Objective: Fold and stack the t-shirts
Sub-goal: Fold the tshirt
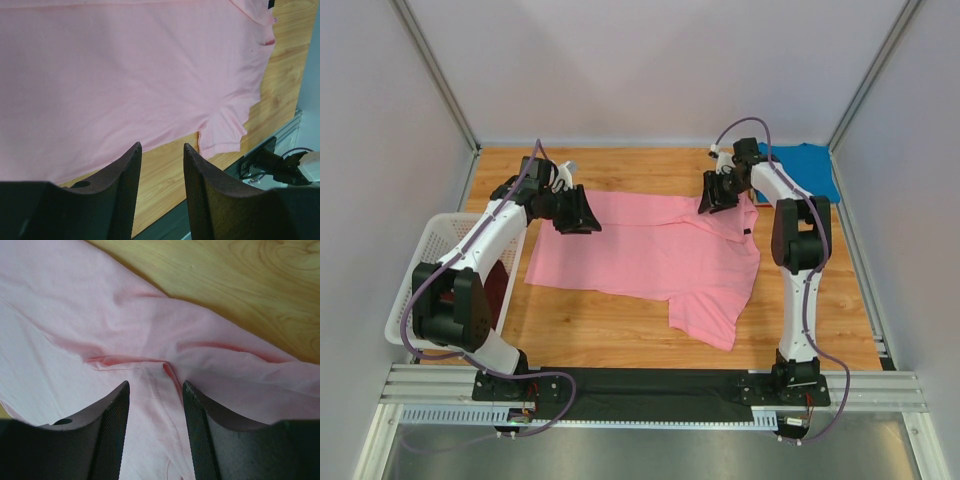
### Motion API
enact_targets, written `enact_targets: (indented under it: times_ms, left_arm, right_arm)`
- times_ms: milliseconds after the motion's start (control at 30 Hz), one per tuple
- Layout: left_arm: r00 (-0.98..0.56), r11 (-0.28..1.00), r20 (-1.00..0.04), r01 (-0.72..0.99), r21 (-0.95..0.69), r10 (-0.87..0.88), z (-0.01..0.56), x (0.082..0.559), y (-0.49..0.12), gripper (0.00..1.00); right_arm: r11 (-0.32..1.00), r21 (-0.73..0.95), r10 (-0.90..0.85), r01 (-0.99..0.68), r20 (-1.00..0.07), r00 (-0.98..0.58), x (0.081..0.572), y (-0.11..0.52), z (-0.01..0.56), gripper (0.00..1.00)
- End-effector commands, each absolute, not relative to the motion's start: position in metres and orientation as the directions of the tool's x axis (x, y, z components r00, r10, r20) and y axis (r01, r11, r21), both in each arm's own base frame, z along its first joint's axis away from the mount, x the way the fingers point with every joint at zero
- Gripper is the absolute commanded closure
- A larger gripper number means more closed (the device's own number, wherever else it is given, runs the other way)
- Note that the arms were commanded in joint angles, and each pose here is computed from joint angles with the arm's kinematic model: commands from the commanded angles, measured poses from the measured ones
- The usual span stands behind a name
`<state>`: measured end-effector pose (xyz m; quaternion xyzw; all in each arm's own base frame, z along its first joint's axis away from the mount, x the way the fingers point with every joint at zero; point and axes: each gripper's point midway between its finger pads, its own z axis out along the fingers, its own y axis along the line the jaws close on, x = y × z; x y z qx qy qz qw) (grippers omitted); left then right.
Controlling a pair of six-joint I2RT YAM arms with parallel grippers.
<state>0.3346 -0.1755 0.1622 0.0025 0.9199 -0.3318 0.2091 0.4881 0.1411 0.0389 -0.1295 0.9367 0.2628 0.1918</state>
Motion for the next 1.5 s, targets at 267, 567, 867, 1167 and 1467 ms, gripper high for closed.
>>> enact_targets:
  times_ms: [267, 567, 867, 1167, 1467]
  left_arm:
    - [-0.879, 0.755, -0.458, 0.208, -0.622, -0.135, 0.189, 0.337, -0.18, 0.54]
    - [-0.878, 0.749, -0.456, 0.203, -0.63, -0.145, 0.191, 0.338, -0.182, 0.54]
    - [-0.876, 0.754, -0.459, 0.199, -0.626, -0.15, 0.192, 0.338, -0.181, 0.54]
    - [-0.875, 0.769, -0.459, 0.187, -0.611, -0.152, 0.186, 0.34, -0.177, 0.54]
    - [-0.885, 0.786, -0.441, 0.165, -0.595, -0.148, 0.174, 0.34, -0.174, 0.54]
  right_arm:
    - [0.794, 0.469, -0.171, -0.387, -0.437, -0.883, 0.486, 0.155, 0.035, 0.6]
    - [0.839, 0.372, -0.182, -0.398, -0.497, -0.849, 0.484, 0.164, 0.061, 0.92]
    - [0.907, 0.198, -0.228, -0.371, -0.51, -0.829, 0.463, 0.157, 0.077, 1.0]
    - [0.922, 0.136, -0.258, -0.362, -0.482, -0.837, 0.414, 0.163, 0.068, 1.0]
    - [0.942, 0.098, -0.239, -0.32, -0.471, -0.849, 0.378, 0.167, 0.062, 0.9]
